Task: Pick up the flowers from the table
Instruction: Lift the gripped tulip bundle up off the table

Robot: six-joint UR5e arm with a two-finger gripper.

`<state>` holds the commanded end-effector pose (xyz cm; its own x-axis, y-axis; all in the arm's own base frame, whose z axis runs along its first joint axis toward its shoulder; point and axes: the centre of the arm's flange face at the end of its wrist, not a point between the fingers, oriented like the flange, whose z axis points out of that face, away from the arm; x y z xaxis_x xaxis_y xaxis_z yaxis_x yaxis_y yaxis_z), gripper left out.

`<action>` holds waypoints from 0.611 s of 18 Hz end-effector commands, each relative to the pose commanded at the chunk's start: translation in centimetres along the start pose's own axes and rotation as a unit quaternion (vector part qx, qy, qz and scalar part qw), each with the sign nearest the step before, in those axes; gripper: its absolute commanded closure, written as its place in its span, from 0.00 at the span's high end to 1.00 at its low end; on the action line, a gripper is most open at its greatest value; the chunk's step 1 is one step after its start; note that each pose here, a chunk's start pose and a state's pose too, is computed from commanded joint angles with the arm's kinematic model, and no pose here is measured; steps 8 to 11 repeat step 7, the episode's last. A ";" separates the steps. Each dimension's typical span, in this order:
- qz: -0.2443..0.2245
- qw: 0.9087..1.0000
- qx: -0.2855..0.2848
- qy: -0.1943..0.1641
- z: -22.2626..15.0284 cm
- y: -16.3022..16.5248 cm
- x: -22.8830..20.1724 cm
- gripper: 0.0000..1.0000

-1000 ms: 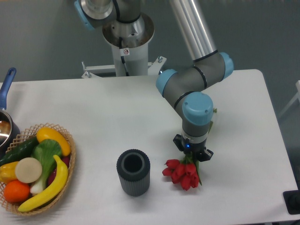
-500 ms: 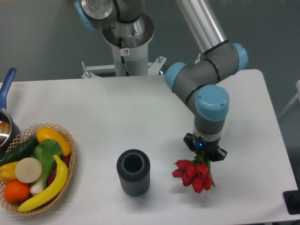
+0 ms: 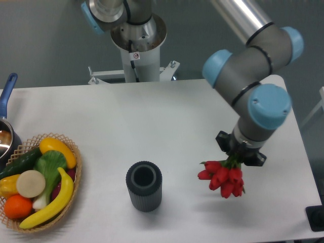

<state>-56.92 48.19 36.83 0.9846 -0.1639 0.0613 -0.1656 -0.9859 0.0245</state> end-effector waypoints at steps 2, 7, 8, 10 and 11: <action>0.003 1.000 0.000 -0.001 -0.1 -0.2 -0.1 0.00; 0.005 1.000 0.002 -0.009 -0.8 -0.5 -0.1 0.00; 0.005 1.000 0.002 -0.009 -0.8 -0.5 -0.1 0.00; 0.005 1.000 0.002 -0.009 -0.8 -0.5 -0.1 0.00; 0.005 1.000 0.002 -0.009 -0.8 -0.5 -0.1 0.00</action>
